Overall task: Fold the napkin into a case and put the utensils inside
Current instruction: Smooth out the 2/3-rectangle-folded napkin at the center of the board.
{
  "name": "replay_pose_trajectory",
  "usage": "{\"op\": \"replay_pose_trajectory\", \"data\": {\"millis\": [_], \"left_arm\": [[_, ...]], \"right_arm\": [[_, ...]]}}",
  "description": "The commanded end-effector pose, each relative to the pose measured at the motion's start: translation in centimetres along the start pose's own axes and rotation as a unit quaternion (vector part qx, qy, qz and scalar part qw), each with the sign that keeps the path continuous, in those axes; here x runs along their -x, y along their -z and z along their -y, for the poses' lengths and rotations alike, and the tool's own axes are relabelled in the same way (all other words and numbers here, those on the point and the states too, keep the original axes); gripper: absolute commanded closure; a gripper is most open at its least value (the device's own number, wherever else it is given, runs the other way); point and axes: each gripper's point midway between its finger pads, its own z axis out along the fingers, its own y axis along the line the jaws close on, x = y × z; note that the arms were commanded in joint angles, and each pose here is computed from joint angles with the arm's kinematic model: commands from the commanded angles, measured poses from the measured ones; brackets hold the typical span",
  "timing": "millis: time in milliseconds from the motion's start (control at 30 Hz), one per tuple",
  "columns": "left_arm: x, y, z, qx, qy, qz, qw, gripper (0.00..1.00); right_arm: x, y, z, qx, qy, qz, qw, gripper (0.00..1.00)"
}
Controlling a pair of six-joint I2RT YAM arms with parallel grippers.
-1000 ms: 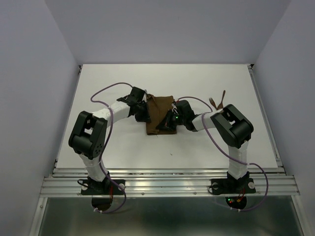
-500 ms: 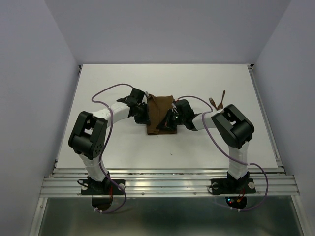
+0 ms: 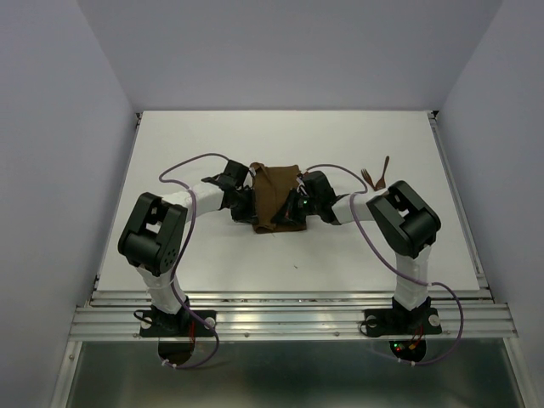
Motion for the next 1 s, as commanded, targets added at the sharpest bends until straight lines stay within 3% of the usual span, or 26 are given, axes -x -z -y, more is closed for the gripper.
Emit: {"op": "replay_pose_trajectory", "data": {"millis": [0, 167, 333, 467, 667, 767, 967], "left_arm": [[-1.1, -0.8, -0.4, -0.006, -0.004, -0.012, 1.000, 1.00], [-1.1, -0.4, -0.1, -0.014, -0.001, -0.006, 1.000, 1.00], [-1.4, -0.3, 0.2, -0.023, 0.003, -0.010, 1.000, 1.00], [-1.5, -0.1, 0.6, -0.032, 0.005, -0.010, 0.999, 1.00], [-2.2, 0.1, 1.3, -0.046, 0.007, -0.018, 0.999, 1.00], [-2.4, 0.2, 1.4, -0.047, 0.010, -0.019, 0.999, 1.00], [-2.4, 0.5, 1.9, -0.052, 0.012, -0.015, 0.998, 1.00]], "right_arm": [[1.0, 0.6, 0.0, -0.028, 0.021, 0.020, 0.999, 0.96], [2.4, 2.4, -1.4, -0.052, 0.054, 0.055, 0.996, 0.59], [2.7, 3.7, -3.5, -0.057, 0.084, 0.077, 0.992, 0.53], [2.2, 4.0, -4.4, -0.057, 0.092, 0.083, 0.991, 0.57], [-0.1, 2.7, -5.4, -0.023, 0.092, 0.042, 0.995, 0.86], [-0.7, 2.2, -5.4, -0.008, 0.088, 0.027, 0.996, 0.93], [-2.0, 1.9, -5.3, 0.012, 0.083, -0.001, 0.997, 0.96]]}}
